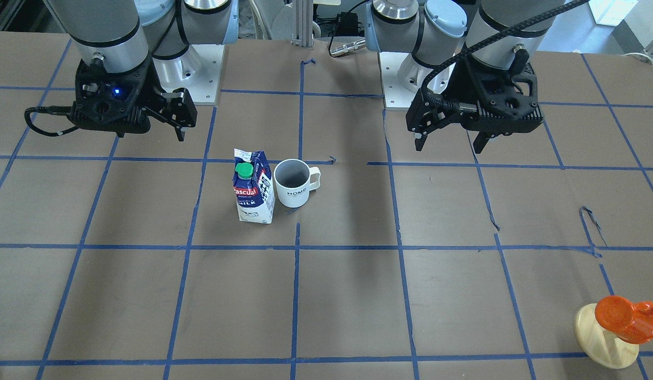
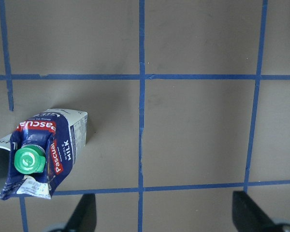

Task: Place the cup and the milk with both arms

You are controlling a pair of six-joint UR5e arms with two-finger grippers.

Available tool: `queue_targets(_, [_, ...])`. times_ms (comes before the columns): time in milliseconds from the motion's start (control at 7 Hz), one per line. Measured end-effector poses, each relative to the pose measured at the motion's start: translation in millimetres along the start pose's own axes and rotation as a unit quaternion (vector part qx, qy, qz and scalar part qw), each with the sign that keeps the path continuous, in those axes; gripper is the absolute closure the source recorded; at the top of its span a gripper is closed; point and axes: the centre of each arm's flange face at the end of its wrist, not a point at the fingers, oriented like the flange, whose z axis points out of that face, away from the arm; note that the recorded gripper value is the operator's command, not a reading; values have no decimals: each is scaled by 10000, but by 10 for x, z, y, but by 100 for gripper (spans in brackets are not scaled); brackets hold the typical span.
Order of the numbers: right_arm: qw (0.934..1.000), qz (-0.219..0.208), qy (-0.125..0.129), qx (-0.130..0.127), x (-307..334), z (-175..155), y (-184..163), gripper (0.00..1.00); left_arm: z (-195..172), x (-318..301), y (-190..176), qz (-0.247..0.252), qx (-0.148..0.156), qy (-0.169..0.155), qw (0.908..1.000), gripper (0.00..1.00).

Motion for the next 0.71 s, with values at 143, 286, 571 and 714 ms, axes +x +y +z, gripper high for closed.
queue_targets(143, [10000, -26, -11, -66, 62, -4, 19, 0, -2, 0, 1, -9, 2, 0, 10000, 0])
queue_targets(286, [10000, -25, -18, -88, 97, -19, 39, 0, 0, 0, 5, -27, -1, 2, 10000, 0])
queue_targets(571, [9999, -21, -97, -125, 104, -78, 125, 0, -6, 1, 3, -42, 10, 7, 10000, 0])
queue_targets(714, [9998, -9, -160, -132, 96, -98, 156, 0, -7, 2, 1, -39, 12, 7, 10000, 0])
